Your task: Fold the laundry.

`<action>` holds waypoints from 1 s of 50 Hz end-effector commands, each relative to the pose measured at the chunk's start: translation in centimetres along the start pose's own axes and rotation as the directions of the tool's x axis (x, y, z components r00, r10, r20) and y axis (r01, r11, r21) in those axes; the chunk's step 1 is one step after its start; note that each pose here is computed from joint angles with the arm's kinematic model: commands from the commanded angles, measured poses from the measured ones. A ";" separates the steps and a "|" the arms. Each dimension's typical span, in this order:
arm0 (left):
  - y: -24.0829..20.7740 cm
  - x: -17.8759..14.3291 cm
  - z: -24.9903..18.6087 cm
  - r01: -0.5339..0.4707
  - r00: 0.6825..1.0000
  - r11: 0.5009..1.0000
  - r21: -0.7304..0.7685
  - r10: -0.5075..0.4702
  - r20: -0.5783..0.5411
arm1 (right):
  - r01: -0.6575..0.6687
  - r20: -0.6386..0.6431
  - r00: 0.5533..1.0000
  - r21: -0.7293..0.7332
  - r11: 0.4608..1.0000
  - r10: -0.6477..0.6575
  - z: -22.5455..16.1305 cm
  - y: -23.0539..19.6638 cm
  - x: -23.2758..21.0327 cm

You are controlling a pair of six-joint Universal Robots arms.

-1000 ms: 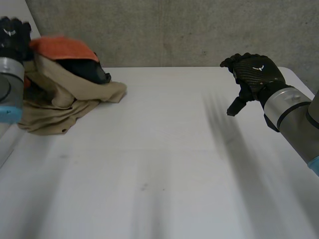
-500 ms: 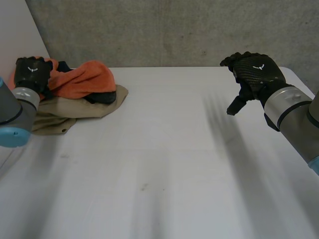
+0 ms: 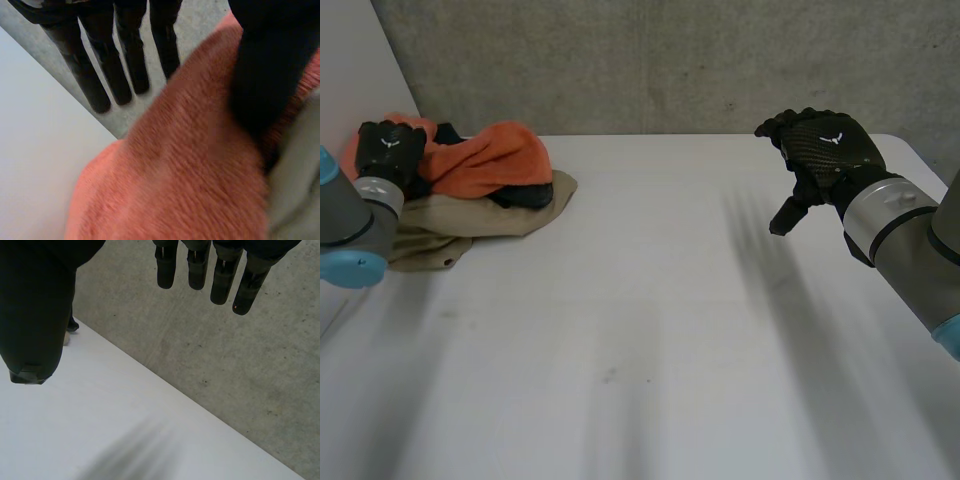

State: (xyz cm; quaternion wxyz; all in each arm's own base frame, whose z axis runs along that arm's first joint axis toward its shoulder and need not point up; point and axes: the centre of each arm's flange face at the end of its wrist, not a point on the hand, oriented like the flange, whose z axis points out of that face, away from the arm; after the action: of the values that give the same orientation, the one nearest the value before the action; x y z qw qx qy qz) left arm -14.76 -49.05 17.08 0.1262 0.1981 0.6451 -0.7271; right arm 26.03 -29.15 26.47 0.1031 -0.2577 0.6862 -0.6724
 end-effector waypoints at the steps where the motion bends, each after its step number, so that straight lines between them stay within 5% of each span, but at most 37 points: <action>1: -2.0 -0.5 0.3 -0.009 0.999 0.999 0.041 0.007 0.052 | 0.002 -0.003 1.000 0.006 1.000 -0.002 0.1 -0.1 0.1; 9: -17.6 -1.2 -3.4 0.020 0.988 0.944 0.330 -0.070 0.140 | 0.003 -0.019 1.000 0.029 1.000 -0.003 0.1 -0.9 0.7; 14: -25.0 1.5 -9.3 0.129 0.988 0.880 0.458 -0.152 0.013 | 0.007 -0.026 1.000 0.058 0.998 -0.006 0.1 -1.9 0.9; 19: -28.8 5.0 -16.2 0.315 0.948 0.821 0.477 -0.252 -0.193 | 0.019 -0.043 0.999 0.113 0.993 -0.014 -0.7 -3.8 1.4; 24: -27.8 11.0 -20.7 0.455 0.862 0.820 0.347 -0.309 -0.401 | 0.026 -0.072 0.997 0.132 0.991 -0.016 -0.9 -4.5 2.5; 25: -26.7 13.5 -22.4 0.479 0.823 0.834 0.273 -0.319 -0.470 | 0.025 -0.078 0.997 0.134 0.991 -0.015 -0.9 -4.6 2.7; 29: -23.2 19.3 -26.4 0.463 0.724 0.883 0.076 -0.327 -0.608 | 0.029 -0.096 0.995 0.140 0.990 -0.016 -1.0 -4.8 3.3; 31: -22.0 20.7 -27.3 0.432 0.705 0.902 0.019 -0.324 -0.631 | 0.029 -0.098 0.995 0.138 0.990 -0.015 -1.0 -4.8 3.5; 39: -19.4 21.4 -26.9 0.358 0.718 0.931 -0.067 -0.321 -0.618 | 0.031 -0.097 0.995 0.132 0.991 -0.018 -1.0 -4.7 3.5; 44: -18.8 17.9 -23.1 0.369 0.783 0.928 -0.058 -0.343 -0.519 | 0.043 -0.084 0.996 0.119 0.992 -0.033 -0.9 -4.4 3.1; 50: -17.8 15.2 -21.1 0.366 0.820 0.928 -0.063 -0.354 -0.449 | 0.126 -0.013 0.992 0.027 0.992 -0.125 -1.2 -2.9 2.1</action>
State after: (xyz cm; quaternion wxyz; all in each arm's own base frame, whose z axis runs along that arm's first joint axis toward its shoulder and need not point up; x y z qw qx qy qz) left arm -36.40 -21.91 23.24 -0.2006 0.2710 0.6658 -0.6656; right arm 23.91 -29.66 31.31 0.0753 -0.2430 0.6444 -0.7212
